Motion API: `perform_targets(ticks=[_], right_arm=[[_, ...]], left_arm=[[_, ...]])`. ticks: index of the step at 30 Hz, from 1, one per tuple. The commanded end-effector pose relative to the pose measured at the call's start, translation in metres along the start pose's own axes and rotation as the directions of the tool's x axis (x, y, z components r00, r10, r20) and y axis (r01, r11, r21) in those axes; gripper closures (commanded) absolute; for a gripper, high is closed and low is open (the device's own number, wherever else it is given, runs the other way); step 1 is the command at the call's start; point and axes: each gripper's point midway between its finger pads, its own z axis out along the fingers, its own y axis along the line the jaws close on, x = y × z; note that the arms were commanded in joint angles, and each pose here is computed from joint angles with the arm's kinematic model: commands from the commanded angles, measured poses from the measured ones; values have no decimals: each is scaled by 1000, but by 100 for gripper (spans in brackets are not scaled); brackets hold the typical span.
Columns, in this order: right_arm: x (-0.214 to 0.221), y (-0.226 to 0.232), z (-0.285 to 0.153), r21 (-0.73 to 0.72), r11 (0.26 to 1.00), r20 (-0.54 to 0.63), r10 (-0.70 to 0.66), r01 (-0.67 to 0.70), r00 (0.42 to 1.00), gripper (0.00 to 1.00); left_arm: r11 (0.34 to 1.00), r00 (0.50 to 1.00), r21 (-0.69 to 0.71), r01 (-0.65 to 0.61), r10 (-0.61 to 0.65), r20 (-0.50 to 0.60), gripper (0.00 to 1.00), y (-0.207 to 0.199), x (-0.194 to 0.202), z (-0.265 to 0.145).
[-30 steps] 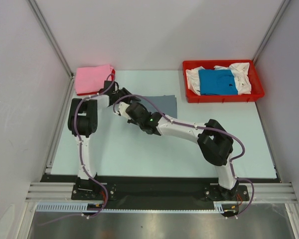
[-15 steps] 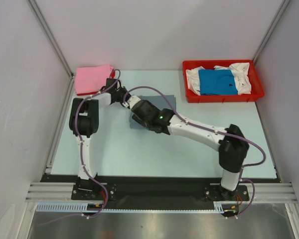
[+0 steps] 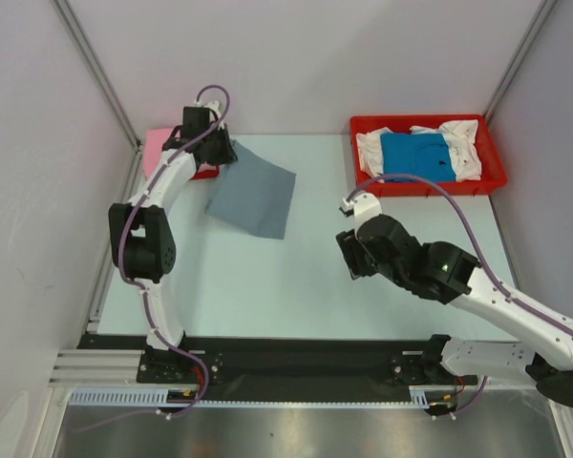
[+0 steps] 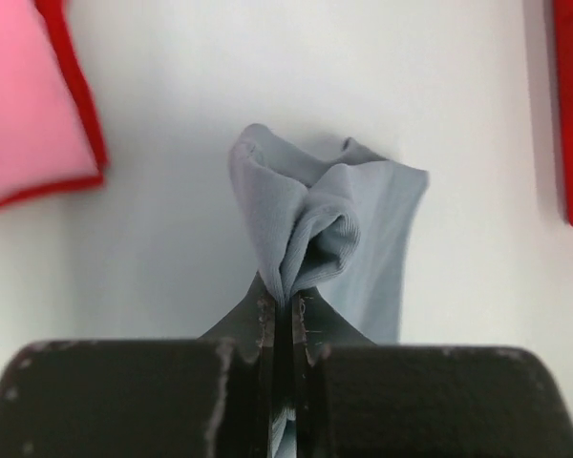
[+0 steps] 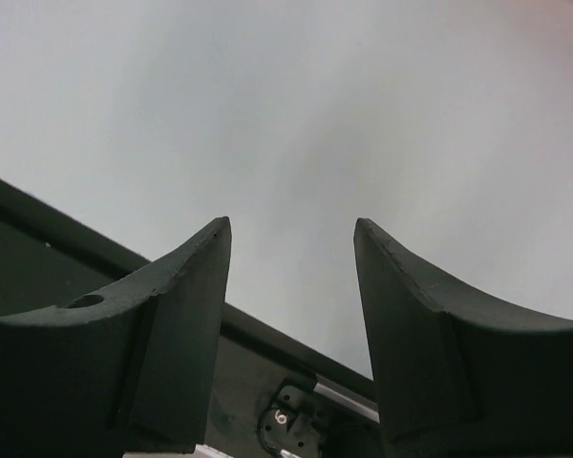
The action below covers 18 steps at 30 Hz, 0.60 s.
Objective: Fold and stack the t-shirts
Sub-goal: Neatly place the folded tshirt to the corner
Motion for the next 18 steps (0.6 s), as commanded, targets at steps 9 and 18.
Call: perform_targets(ticks=[9, 18], right_arm=[[31, 14, 31, -27, 999, -85, -21, 18, 996, 41], [17, 29, 71, -17, 999, -137, -37, 35, 990, 41]], left_arm=[[926, 905, -231, -299, 352, 240, 100, 3, -128, -41], [912, 835, -273, -307, 396, 382, 100, -2, -185, -52]])
